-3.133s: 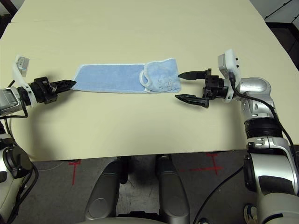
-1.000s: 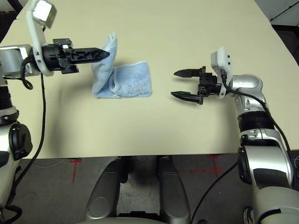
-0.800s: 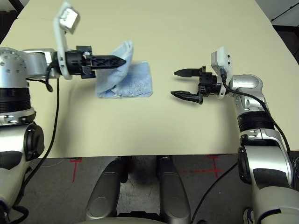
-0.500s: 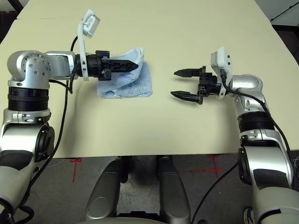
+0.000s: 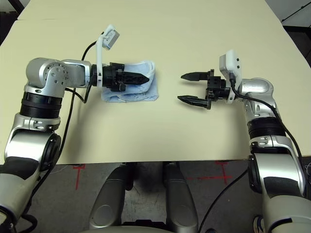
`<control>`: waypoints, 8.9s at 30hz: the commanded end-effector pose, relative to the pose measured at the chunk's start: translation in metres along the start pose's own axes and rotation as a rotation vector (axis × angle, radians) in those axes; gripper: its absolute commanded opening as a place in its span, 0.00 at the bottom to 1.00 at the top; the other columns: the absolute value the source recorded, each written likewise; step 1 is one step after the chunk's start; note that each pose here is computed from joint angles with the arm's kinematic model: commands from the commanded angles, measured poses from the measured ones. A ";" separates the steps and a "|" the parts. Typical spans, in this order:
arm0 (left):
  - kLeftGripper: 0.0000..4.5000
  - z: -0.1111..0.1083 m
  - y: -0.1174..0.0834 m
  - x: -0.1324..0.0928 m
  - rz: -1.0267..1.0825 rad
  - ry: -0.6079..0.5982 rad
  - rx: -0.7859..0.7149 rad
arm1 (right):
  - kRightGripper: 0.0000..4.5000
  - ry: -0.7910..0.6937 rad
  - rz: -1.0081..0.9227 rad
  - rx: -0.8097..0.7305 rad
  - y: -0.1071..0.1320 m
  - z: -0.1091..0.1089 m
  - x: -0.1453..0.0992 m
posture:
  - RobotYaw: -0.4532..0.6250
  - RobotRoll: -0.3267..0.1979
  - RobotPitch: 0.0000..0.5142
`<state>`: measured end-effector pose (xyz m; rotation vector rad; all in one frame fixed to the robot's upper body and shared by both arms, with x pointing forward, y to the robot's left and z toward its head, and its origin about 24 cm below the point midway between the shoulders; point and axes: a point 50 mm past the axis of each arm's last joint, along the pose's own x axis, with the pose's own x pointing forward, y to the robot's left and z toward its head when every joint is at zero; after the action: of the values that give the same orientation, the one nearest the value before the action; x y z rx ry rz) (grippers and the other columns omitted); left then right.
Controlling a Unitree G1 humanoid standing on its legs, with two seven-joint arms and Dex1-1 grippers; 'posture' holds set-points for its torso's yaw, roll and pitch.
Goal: Fold the towel and set it aside.
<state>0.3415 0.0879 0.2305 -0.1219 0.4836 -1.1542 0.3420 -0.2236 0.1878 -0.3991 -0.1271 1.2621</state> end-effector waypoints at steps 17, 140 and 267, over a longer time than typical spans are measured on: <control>0.99 0.016 0.027 -0.073 -0.243 -0.111 0.618 | 1.00 -0.064 0.006 -0.019 -0.007 0.011 0.017 | 0.54 0.62 0.52; 0.00 -0.052 0.108 -0.060 0.285 -0.125 0.518 | 0.00 0.125 -0.235 0.127 -0.002 -0.031 0.139 | 0.54 0.62 0.57; 1.00 -0.051 0.040 -0.128 -0.006 -0.164 0.668 | 0.00 -0.786 -1.025 0.888 -0.086 0.021 0.004 | 0.53 0.62 0.52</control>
<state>0.3150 0.2227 0.2140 0.3681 -0.0761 -1.2578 0.4164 -0.2238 0.2408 0.8744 -0.3316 0.3586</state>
